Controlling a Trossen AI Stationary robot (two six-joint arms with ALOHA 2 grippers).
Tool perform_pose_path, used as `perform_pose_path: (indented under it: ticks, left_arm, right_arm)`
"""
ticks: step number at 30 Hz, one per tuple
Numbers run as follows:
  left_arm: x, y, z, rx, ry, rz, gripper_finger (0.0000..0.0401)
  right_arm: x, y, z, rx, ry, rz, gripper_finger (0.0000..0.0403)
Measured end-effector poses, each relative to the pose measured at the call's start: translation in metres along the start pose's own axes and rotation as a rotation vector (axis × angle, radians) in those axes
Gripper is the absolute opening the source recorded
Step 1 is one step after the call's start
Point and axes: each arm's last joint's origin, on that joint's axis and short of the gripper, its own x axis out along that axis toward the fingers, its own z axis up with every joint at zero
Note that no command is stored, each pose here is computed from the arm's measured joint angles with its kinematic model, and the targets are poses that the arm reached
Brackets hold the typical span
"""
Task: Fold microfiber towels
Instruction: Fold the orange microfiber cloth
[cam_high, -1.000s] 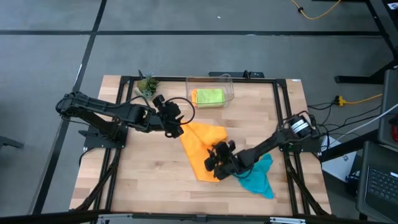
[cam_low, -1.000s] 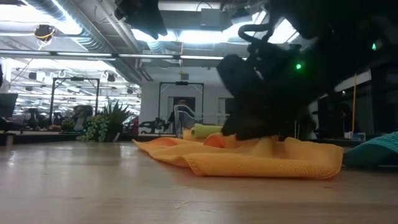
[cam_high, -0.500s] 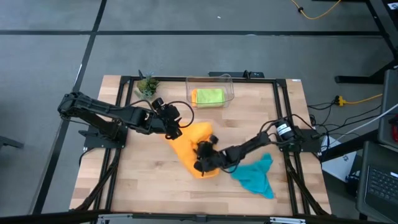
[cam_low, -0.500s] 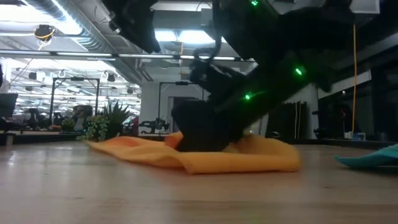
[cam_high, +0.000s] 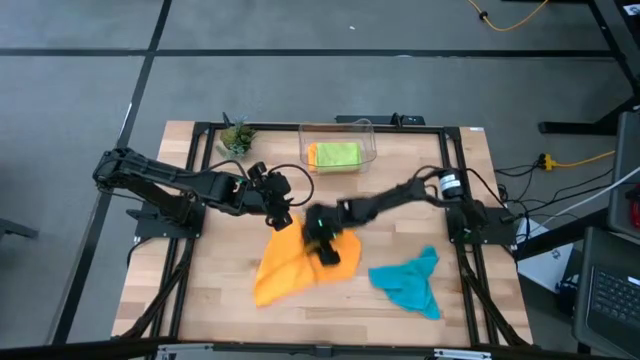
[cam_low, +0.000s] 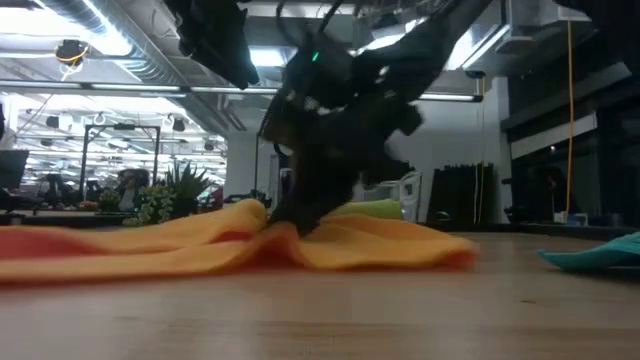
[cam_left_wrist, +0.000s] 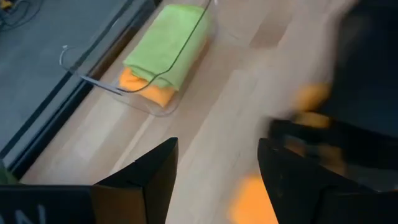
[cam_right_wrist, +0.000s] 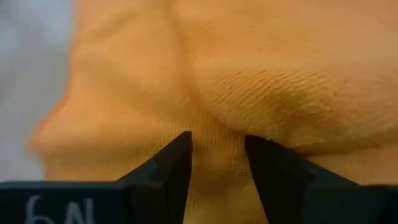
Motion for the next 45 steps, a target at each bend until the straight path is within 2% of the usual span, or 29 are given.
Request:
perform_pose_path:
  ticks: [3, 7, 10, 13, 15, 17, 19, 23, 25, 28, 31, 34, 40, 45]
  left_arm:
    - [0.0, 0.0, 0.0, 0.0, 0.002, -0.004, 0.0213]
    - [0.0, 0.0, 0.0, 0.001, 0.006, -0.011, 0.0213]
    - [-0.001, -0.002, -0.001, 0.005, 0.008, -0.015, 0.0213]
    - [-0.003, -0.004, -0.002, 0.012, 0.006, -0.024, 0.0213]
    - [-0.004, -0.006, -0.003, 0.017, 0.004, -0.03, 0.0213]
    - [-0.006, -0.008, -0.004, 0.022, 0.008, -0.046, 0.0213]
    - [-0.007, -0.012, -0.006, 0.004, 0.039, -0.112, 0.0213]
    - [-0.014, -0.025, -0.015, 0.002, 0.192, -0.374, 0.0213]
    - [-0.018, -0.033, -0.023, -0.002, 0.264, -0.468, 0.0213]
    - [-0.028, -0.046, -0.037, -0.007, 0.326, -0.539, 0.0213]
    - [-0.031, -0.061, -0.054, 0.009, 0.327, -0.584, 0.0213]
    - [-0.03, -0.074, -0.073, -0.004, 0.293, -0.618, 0.0213]
    - [-0.03, -0.087, -0.102, -0.07, 0.282, -0.581, 0.022]
    - [-0.023, -0.085, -0.117, -0.113, 0.323, -0.501, 0.0254]
  right_arm:
    - [-0.012, -0.021, 0.015, 0.081, -0.014, -0.046, 0.016]
    - [-0.038, -0.015, 0.033, 0.134, 0.098, -0.055, 0.016]
    - [-0.071, 0.004, 0.05, 0.122, 0.175, -0.042, 0.016]
    - [-0.101, 0.032, 0.049, 0.147, 0.316, -0.018, 0.016]
    - [-0.118, 0.052, 0.044, 0.157, 0.401, -0.039, 0.016]
    - [-0.139, 0.071, 0.046, 0.155, 0.413, -0.093, 0.016]
    - [-0.156, 0.089, 0.043, 0.151, 0.427, -0.162, 0.016]
    - [-0.179, 0.118, 0.037, 0.143, 0.391, -0.256, 0.016]
    - [-0.191, 0.129, 0.035, 0.136, 0.354, -0.276, 0.016]
    - [-0.197, 0.141, 0.03, 0.15, 0.327, -0.29, 0.016]
    - [-0.2, 0.149, 0.026, 0.166, 0.299, -0.291, 0.016]
    - [-0.195, 0.153, 0.018, 0.181, 0.331, -0.294, 0.016]
    - [-0.187, 0.157, 0.005, 0.224, 0.366, -0.307, 0.016]
    - [-0.181, 0.155, -0.004, 0.255, 0.384, -0.319, 0.016]
